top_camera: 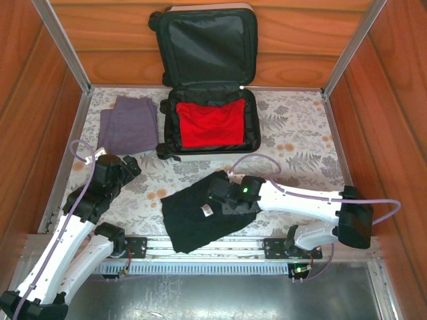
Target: Pack the luggage
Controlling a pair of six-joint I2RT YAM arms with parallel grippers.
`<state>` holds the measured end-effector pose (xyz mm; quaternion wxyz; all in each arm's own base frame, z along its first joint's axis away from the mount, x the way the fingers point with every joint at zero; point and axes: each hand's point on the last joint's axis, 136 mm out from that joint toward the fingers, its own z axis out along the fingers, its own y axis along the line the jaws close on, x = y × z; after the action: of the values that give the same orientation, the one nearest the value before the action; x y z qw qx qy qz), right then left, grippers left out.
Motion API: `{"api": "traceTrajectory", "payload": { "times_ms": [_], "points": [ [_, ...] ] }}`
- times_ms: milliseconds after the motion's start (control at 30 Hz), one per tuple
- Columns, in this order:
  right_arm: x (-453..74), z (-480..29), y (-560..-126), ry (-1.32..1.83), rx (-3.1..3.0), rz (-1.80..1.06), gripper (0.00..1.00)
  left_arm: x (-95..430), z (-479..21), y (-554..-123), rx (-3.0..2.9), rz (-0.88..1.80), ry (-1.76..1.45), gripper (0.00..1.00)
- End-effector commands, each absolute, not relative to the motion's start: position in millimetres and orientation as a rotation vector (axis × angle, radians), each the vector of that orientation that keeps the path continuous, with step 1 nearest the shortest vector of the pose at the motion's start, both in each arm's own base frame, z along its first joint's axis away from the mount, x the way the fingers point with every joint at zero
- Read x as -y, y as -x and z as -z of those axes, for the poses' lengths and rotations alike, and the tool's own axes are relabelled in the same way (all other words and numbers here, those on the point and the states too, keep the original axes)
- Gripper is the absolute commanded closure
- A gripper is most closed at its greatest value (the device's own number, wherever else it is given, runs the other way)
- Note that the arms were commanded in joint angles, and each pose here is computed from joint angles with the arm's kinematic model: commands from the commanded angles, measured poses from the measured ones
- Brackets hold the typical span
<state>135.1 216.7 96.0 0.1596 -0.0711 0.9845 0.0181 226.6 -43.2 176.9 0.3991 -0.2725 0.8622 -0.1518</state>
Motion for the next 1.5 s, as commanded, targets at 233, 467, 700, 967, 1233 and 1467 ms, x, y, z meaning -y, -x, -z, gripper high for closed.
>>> {"api": "traceTrajectory", "payload": {
  "times_ms": [233,467,700,967,1233,1467],
  "points": [
    [-261.7,-83.7,-181.4,0.389,-2.700,-0.472,0.88,82.0,-122.2,-205.6,-2.413,0.508,0.591,0.13],
    [-273.3,-40.5,-210.9,0.374,-2.744,-0.362,0.96,104.8,-103.9,-198.3,-2.481,0.501,0.529,0.13],
    [-203.5,-10.9,-232.0,-0.050,-2.770,-0.166,1.00,119.6,-93.4,-194.0,-2.526,0.560,0.517,0.08],
    [-158.0,-2.7,-229.1,-0.194,-2.779,-0.046,0.98,139.9,-82.8,-192.3,-2.589,0.606,0.452,0.06],
    [-149.7,-41.0,-231.6,-0.183,-2.746,-0.032,0.81,183.4,-79.6,-190.3,-2.640,0.735,0.301,0.02],
    [-136.0,-95.8,-218.6,-0.126,-2.670,-0.167,0.45,197.7,-61.3,-182.5,-2.703,0.743,0.308,0.02]
  ]
}}
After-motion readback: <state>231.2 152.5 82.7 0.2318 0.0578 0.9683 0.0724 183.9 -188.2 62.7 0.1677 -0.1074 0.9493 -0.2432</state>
